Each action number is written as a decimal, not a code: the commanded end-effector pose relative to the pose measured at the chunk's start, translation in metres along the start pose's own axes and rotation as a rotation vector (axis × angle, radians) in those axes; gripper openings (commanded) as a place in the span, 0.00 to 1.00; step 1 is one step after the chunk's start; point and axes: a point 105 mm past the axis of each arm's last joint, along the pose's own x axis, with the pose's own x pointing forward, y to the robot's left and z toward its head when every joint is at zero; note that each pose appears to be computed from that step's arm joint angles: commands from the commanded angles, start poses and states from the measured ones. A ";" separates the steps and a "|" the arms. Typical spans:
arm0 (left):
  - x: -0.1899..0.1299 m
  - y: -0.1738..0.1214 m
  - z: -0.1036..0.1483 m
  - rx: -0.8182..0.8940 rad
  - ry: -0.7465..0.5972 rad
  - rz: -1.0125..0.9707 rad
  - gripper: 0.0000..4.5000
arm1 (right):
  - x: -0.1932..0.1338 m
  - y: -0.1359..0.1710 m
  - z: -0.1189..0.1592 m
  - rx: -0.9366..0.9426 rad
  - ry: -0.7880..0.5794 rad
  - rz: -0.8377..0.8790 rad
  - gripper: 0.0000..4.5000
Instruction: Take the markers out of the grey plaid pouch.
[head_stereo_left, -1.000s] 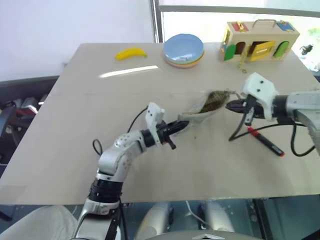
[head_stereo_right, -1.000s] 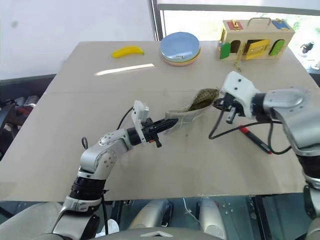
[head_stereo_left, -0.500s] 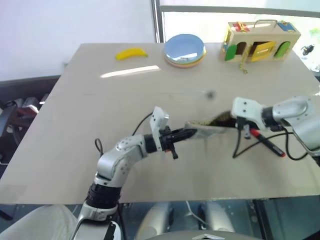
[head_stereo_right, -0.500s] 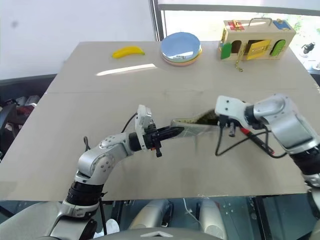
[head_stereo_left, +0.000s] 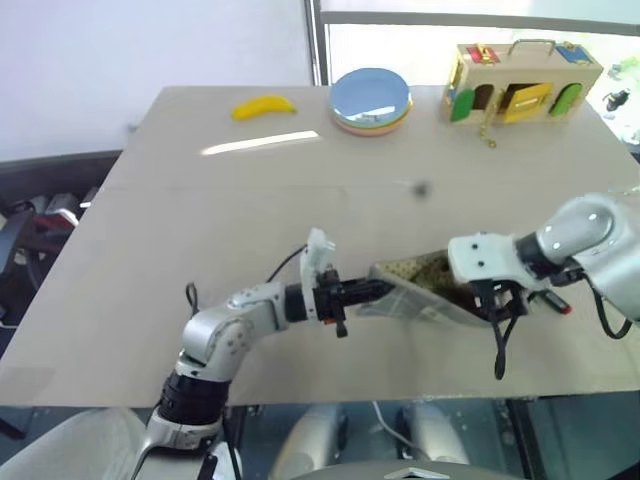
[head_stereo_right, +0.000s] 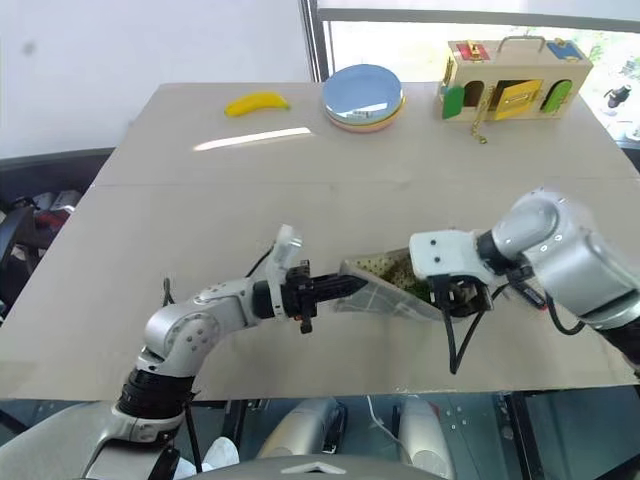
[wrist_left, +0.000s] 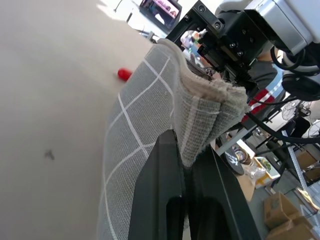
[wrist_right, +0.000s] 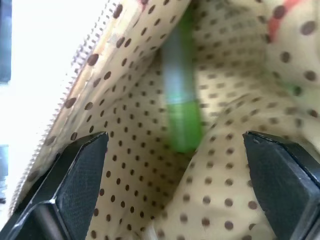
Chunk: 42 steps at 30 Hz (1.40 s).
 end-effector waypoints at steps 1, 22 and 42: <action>-0.003 0.002 -0.009 0.076 0.024 -0.001 0.00 | 0.009 0.001 -0.006 -0.022 0.052 -0.015 0.99; -0.006 0.011 -0.027 0.193 -0.040 0.022 0.00 | 0.040 0.011 0.005 -0.039 0.048 0.003 0.59; -0.003 0.008 -0.028 0.210 -0.043 0.005 0.00 | 0.069 0.007 -0.008 0.006 0.082 0.011 0.52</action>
